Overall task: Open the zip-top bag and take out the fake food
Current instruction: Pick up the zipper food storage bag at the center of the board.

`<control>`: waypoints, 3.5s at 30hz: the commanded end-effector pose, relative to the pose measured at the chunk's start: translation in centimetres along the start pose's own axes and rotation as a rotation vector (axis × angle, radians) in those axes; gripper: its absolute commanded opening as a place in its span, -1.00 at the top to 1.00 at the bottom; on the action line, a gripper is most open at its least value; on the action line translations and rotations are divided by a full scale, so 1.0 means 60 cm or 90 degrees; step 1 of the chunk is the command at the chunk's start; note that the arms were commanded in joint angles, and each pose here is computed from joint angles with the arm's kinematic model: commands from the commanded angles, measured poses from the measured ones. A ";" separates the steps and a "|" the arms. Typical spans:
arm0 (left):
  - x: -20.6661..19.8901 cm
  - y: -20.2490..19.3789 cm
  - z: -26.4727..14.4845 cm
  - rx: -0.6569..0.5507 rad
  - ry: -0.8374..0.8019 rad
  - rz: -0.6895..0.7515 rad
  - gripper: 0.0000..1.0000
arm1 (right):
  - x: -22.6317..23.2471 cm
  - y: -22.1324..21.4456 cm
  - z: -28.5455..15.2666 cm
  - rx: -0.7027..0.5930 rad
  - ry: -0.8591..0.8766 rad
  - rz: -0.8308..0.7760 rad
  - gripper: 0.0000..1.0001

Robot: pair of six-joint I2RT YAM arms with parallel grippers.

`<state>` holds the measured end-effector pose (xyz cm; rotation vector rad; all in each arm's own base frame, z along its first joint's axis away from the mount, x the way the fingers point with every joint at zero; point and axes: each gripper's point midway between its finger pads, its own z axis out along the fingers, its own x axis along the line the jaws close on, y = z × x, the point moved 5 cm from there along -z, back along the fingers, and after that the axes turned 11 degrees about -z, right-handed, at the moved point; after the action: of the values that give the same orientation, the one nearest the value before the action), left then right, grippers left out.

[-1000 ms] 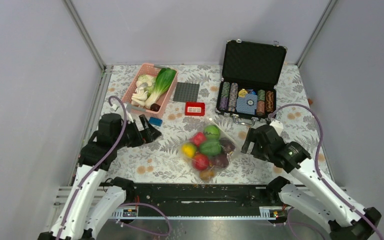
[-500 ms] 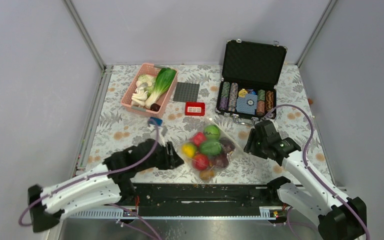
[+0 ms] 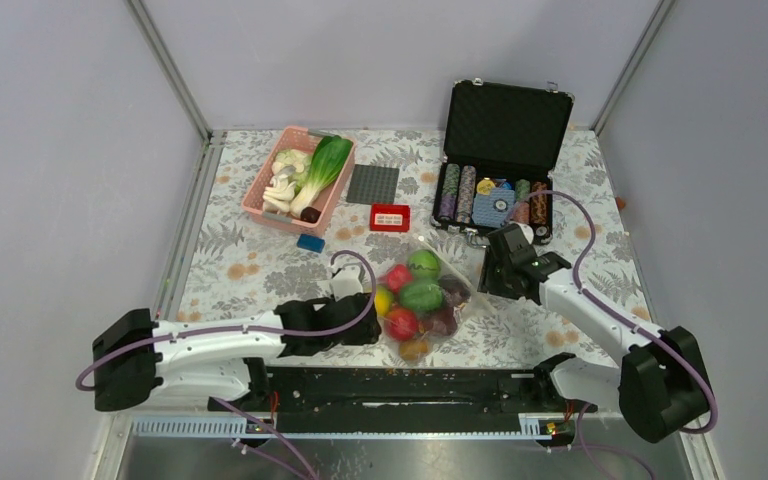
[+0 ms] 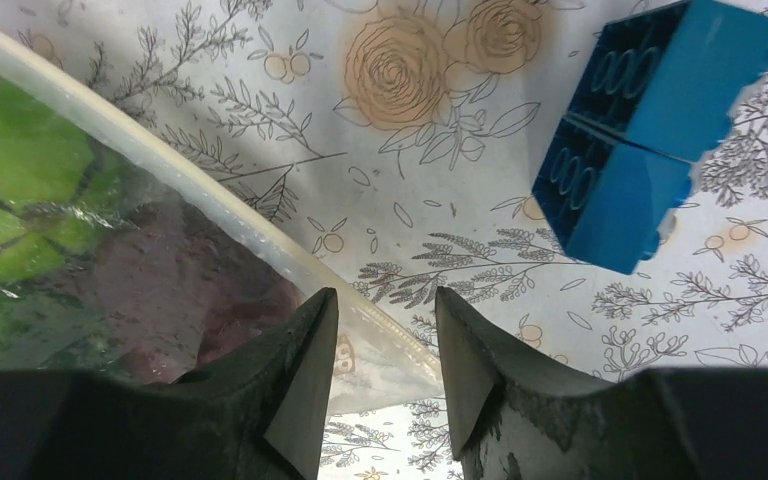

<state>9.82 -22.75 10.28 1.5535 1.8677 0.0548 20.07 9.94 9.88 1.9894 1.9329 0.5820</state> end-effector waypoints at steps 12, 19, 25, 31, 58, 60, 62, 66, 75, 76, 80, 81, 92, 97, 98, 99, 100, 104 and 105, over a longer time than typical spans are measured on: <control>-0.009 0.047 0.055 -0.047 0.076 -0.016 0.14 | 0.047 -0.086 0.005 0.029 0.029 -0.096 0.03; -0.020 0.121 0.063 -0.077 0.094 0.000 0.13 | 0.089 -0.117 -0.013 0.034 0.093 -0.111 0.02; -0.016 0.172 0.058 -0.101 0.138 0.016 0.07 | 0.136 -0.132 -0.022 0.032 0.190 -0.119 -0.03; 0.029 0.185 0.015 -0.138 0.173 0.008 -0.13 | 0.098 -0.124 -0.038 -0.037 0.155 -0.089 -0.15; 0.062 0.180 -0.093 -0.184 0.066 -0.056 -0.33 | 0.088 -0.061 0.009 -0.113 0.351 0.227 -0.11; 0.065 0.179 -0.095 -0.186 0.064 -0.058 -0.34 | 0.086 -0.066 0.015 -0.116 0.347 0.230 -0.10; 0.067 0.177 -0.095 -0.187 0.064 -0.060 -0.34 | 0.086 -0.068 0.019 -0.119 0.353 0.236 -0.10; 0.068 0.176 -0.092 -0.184 0.067 -0.061 -0.34 | 0.091 -0.072 0.026 -0.122 0.375 0.251 -0.02; 0.067 0.180 -0.101 -0.192 0.066 -0.064 -0.39 | 0.095 -0.063 0.013 -0.149 0.401 0.237 0.61; 0.067 0.181 -0.103 -0.194 0.067 -0.065 -0.42 | 0.095 -0.058 0.007 -0.157 0.401 0.229 0.67; 0.069 0.185 -0.113 -0.202 0.073 -0.064 -0.47 | 0.084 -0.039 -0.029 -0.192 0.371 0.164 1.00; 0.069 0.187 -0.116 -0.205 0.073 -0.064 -0.48 | 0.081 -0.029 -0.045 -0.208 0.362 0.148 1.00; 0.042 0.210 -0.158 -0.222 0.028 -0.053 -0.55 | 0.085 0.069 -0.220 -0.238 0.335 -0.081 1.00; 0.038 0.218 -0.184 -0.234 0.005 -0.039 -0.58 | 0.098 0.105 -0.258 -0.226 0.343 -0.168 1.00; 0.037 0.219 -0.191 -0.239 -0.003 -0.038 -0.60 | 0.102 0.111 -0.266 -0.221 0.347 -0.188 1.00; 0.038 0.221 -0.197 -0.245 -0.011 -0.035 -0.61 | 0.104 0.113 -0.272 -0.205 0.351 -0.206 1.00; 0.039 0.222 -0.203 -0.252 -0.019 -0.031 -0.63 | 0.108 0.117 -0.277 -0.194 0.357 -0.224 1.00; 0.042 0.226 -0.227 -0.283 -0.060 -0.020 -0.68 | 0.119 0.112 -0.276 -0.117 0.358 -0.313 1.00; 0.042 0.226 -0.232 -0.288 -0.073 -0.015 -0.69 | 0.120 0.107 -0.272 -0.100 0.349 -0.342 1.00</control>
<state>14.13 -11.90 23.38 1.2286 1.7503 0.3445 19.13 15.46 27.33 1.4263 2.2720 1.2590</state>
